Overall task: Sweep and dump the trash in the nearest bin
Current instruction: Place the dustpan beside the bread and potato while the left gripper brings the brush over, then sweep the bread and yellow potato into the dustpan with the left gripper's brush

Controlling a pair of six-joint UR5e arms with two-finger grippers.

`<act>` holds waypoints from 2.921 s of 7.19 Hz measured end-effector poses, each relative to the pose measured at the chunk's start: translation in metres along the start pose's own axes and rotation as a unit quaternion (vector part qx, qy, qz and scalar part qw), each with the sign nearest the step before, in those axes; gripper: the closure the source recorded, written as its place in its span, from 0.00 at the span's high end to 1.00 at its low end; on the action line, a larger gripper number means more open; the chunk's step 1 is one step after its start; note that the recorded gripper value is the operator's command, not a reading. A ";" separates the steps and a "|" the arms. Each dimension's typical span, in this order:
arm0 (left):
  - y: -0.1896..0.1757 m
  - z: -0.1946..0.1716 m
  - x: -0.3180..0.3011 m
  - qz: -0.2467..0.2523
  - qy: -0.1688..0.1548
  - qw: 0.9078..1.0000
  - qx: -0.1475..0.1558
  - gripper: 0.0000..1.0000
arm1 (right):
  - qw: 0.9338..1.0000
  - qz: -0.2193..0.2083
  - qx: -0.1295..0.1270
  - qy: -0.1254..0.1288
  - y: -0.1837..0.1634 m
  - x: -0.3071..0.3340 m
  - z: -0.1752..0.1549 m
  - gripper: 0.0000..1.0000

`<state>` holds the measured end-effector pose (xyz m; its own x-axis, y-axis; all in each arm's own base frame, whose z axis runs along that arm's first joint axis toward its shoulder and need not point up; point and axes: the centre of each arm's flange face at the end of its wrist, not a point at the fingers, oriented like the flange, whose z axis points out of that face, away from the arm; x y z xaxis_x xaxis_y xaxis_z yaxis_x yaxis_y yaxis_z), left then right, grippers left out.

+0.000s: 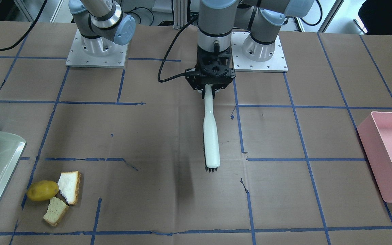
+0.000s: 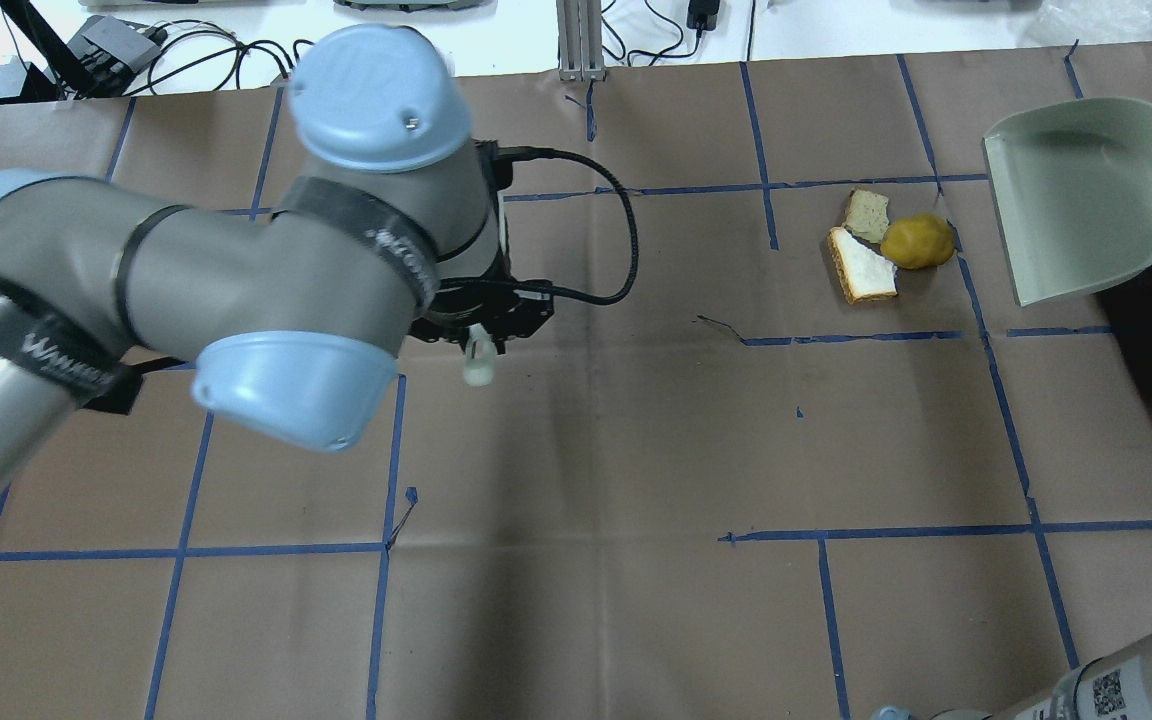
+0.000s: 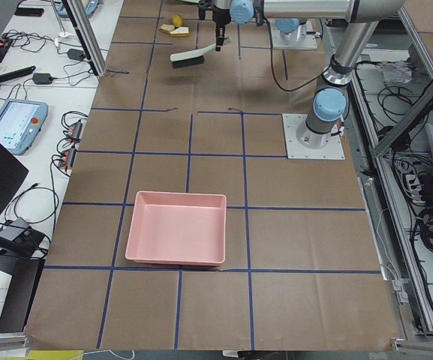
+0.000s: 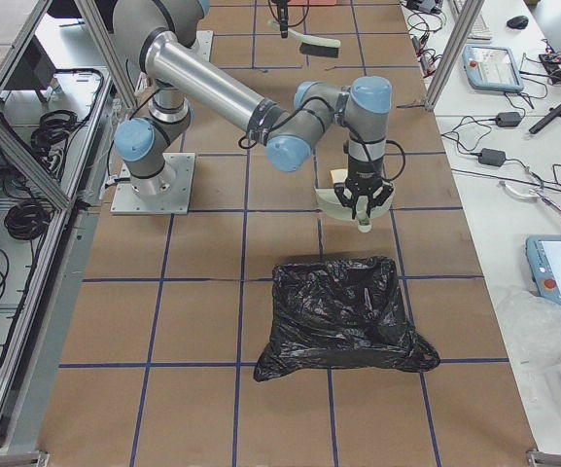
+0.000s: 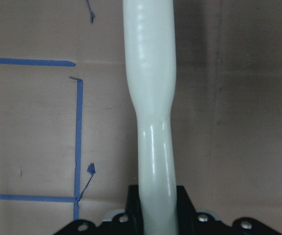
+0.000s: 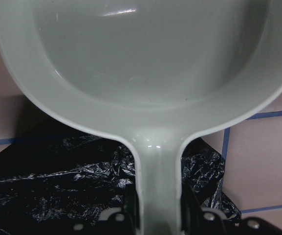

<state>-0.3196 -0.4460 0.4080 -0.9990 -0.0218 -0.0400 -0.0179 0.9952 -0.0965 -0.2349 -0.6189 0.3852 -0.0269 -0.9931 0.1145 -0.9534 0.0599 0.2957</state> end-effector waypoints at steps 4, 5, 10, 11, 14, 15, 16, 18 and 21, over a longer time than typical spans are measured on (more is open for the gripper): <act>-0.062 0.045 0.175 0.007 -0.026 0.999 0.019 0.01 | 0.999 -0.020 0.018 -0.020 -0.002 0.016 0.071 0.00; -0.077 0.060 0.214 0.011 -0.026 0.999 0.033 0.00 | 0.999 -0.020 0.020 -0.020 -0.003 0.018 0.080 0.00; -0.089 0.131 0.322 0.041 -0.035 0.996 0.073 0.00 | 0.999 -0.019 0.046 -0.019 -0.019 0.024 0.104 0.00; -0.086 0.142 0.328 0.044 -0.031 0.996 0.068 0.00 | 0.998 -0.022 0.051 -0.024 -0.023 0.025 0.113 0.00; -0.062 0.163 0.355 0.062 -0.023 0.996 0.053 0.00 | 0.998 -0.024 0.060 -0.027 -0.029 0.027 0.122 0.00; -0.055 0.164 0.364 0.068 -0.018 0.996 0.051 0.00 | 0.998 -0.025 0.060 -0.026 -0.030 0.027 0.121 0.00; -0.047 0.165 0.372 0.073 -0.009 0.996 0.045 0.00 | 0.998 -0.025 0.060 -0.026 -0.031 0.028 0.120 0.00; -0.036 0.172 0.387 0.078 0.022 0.996 0.024 0.00 | 0.998 -0.027 0.060 -0.025 -0.034 0.028 0.118 0.00; -0.037 0.170 0.417 0.074 0.123 0.990 0.003 0.00 | 0.998 -0.030 0.059 -0.023 -0.037 0.030 0.116 0.00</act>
<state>-0.7280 -0.5079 0.2259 -0.9706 0.1487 0.1892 0.1288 0.9852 -0.1134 -0.2355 -0.6622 0.2682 0.0195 -0.9983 0.0550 -0.9823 -0.0089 0.1873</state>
